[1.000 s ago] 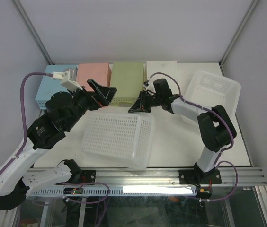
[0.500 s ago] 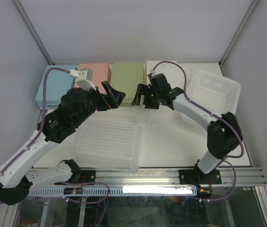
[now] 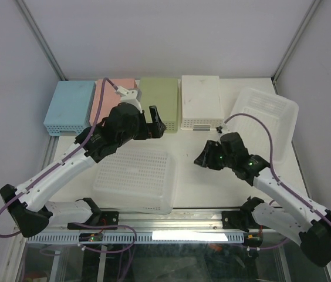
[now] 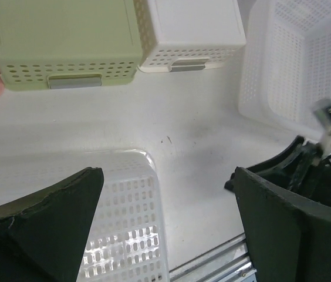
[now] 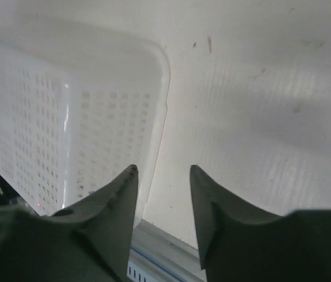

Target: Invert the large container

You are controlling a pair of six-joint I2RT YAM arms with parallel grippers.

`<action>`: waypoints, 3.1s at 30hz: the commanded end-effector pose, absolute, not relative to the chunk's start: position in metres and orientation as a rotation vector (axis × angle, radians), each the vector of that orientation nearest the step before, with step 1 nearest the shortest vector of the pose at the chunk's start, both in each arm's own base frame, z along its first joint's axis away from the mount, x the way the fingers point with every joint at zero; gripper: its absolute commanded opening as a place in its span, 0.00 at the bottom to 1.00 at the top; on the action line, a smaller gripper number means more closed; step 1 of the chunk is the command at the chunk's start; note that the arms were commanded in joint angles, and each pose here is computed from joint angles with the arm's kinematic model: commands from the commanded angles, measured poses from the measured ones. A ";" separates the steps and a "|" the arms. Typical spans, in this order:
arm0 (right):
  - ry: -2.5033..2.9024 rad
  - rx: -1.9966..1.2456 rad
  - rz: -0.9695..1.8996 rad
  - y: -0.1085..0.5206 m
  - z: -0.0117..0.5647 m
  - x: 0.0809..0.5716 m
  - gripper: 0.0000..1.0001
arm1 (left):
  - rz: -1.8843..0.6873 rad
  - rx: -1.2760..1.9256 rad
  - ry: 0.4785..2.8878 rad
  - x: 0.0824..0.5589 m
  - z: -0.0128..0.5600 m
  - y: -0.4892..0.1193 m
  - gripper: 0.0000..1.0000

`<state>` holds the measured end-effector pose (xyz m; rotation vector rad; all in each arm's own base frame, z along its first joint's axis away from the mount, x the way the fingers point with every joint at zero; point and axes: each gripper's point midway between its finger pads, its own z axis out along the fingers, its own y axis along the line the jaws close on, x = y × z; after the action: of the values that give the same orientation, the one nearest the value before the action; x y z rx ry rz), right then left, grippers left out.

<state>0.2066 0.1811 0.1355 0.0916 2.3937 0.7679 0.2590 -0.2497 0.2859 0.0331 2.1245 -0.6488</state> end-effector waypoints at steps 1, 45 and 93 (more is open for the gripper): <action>2.388 0.044 1.047 0.243 0.132 0.189 0.36 | -0.681 -0.038 2.045 0.266 0.323 -0.248 0.99; 2.345 -0.162 1.385 0.415 0.123 0.221 0.25 | -0.689 -0.121 2.033 0.251 0.331 -0.223 0.99; 2.176 0.433 -0.001 0.029 0.219 0.364 0.00 | -0.876 0.063 2.164 0.266 0.272 -0.300 0.99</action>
<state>0.3604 0.0261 0.1683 0.4580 2.3187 -0.0810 0.2619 -0.2881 0.2587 0.0290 2.2155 -0.7975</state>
